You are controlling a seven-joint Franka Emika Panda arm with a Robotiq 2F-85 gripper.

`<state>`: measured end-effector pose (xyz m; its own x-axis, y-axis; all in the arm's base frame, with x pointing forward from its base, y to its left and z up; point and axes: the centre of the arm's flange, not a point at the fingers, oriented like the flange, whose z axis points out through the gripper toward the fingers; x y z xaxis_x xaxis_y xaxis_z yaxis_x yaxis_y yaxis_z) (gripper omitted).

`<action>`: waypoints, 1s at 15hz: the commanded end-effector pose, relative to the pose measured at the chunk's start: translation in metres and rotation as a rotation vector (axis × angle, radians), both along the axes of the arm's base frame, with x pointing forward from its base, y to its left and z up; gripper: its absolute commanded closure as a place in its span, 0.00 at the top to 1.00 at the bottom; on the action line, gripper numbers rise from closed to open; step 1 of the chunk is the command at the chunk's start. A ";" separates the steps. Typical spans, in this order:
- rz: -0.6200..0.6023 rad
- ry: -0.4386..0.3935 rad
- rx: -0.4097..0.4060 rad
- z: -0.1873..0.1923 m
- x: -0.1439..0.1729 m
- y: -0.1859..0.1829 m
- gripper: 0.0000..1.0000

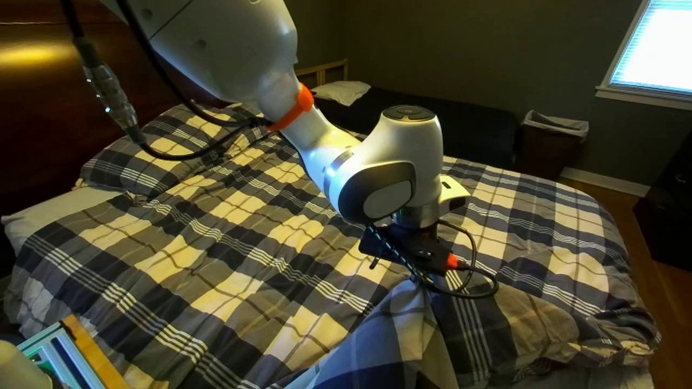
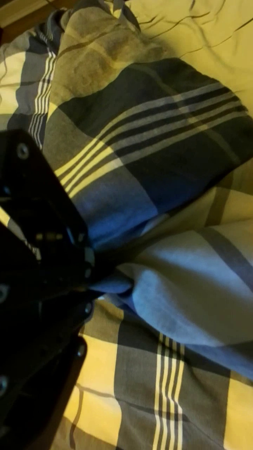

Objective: Pull the bottom left corner of the blanket

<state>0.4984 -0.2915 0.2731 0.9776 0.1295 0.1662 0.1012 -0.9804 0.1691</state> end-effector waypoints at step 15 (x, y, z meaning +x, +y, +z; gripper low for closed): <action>0.375 -0.085 0.079 0.014 -0.019 0.047 0.50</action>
